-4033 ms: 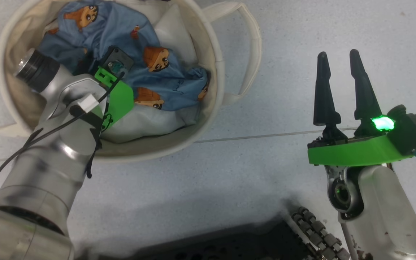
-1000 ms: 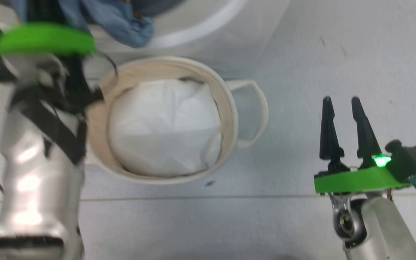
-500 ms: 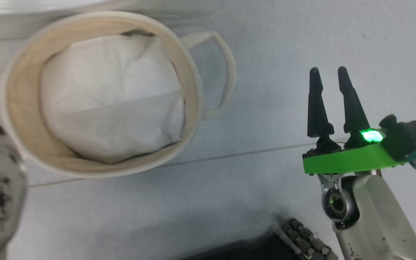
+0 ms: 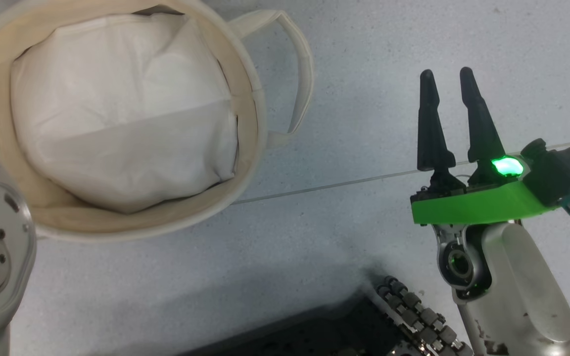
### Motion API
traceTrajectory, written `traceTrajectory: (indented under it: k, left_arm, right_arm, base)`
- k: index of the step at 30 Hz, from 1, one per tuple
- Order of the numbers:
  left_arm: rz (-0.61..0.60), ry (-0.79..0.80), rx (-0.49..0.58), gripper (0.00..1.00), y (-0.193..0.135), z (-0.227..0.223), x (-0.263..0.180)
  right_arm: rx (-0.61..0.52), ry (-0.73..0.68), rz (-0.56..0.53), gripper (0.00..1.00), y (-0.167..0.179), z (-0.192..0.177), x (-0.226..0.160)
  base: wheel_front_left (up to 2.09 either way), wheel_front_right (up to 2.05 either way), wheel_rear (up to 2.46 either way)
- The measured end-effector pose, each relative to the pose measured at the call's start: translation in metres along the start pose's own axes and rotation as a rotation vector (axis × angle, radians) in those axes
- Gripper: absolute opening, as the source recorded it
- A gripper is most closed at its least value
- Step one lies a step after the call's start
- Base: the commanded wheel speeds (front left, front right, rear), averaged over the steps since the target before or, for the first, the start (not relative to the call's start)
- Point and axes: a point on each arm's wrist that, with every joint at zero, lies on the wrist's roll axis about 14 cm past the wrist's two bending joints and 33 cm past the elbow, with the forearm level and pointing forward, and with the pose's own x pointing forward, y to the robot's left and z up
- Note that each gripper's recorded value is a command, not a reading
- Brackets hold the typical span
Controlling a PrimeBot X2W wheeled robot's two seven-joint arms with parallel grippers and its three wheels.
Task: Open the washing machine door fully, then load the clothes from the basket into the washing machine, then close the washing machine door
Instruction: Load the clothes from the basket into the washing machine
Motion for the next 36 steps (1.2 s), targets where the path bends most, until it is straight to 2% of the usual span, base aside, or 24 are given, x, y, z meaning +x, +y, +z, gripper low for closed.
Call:
traceTrajectory:
  k: [7, 14, 17, 24, 36]
  left_arm:
    - [0.011, 0.062, 0.075, 1.00, 0.012, -0.018, -0.005]
    - [-0.015, 0.058, 0.091, 1.00, 0.007, -0.002, -0.016]
    - [-0.035, 0.082, 0.129, 1.00, 0.007, -0.006, -0.028]
    - [-0.100, 0.178, 0.249, 1.00, 0.009, -0.016, -0.082]
    - [-0.226, 0.225, 0.478, 1.00, 0.004, 0.016, -0.189]
  right_arm:
    - [0.002, 0.008, 0.012, 1.00, 0.004, -0.006, 0.004]
    - [-0.002, -0.032, 0.038, 1.00, 0.014, 0.010, 0.006]
    - [-0.007, -0.047, 0.046, 1.00, 0.017, 0.016, 0.006]
    - [-0.023, -0.118, 0.082, 1.00, 0.034, 0.048, 0.001]
    - [-0.030, -0.191, 0.119, 1.00, 0.060, 0.088, -0.045]
  base:
    - [0.00, 0.00, 0.00]
    - [0.00, 0.00, 0.00]
    - [0.00, 0.00, 0.00]
    - [0.00, 0.00, 0.00]
    - [0.00, 0.00, 0.00]
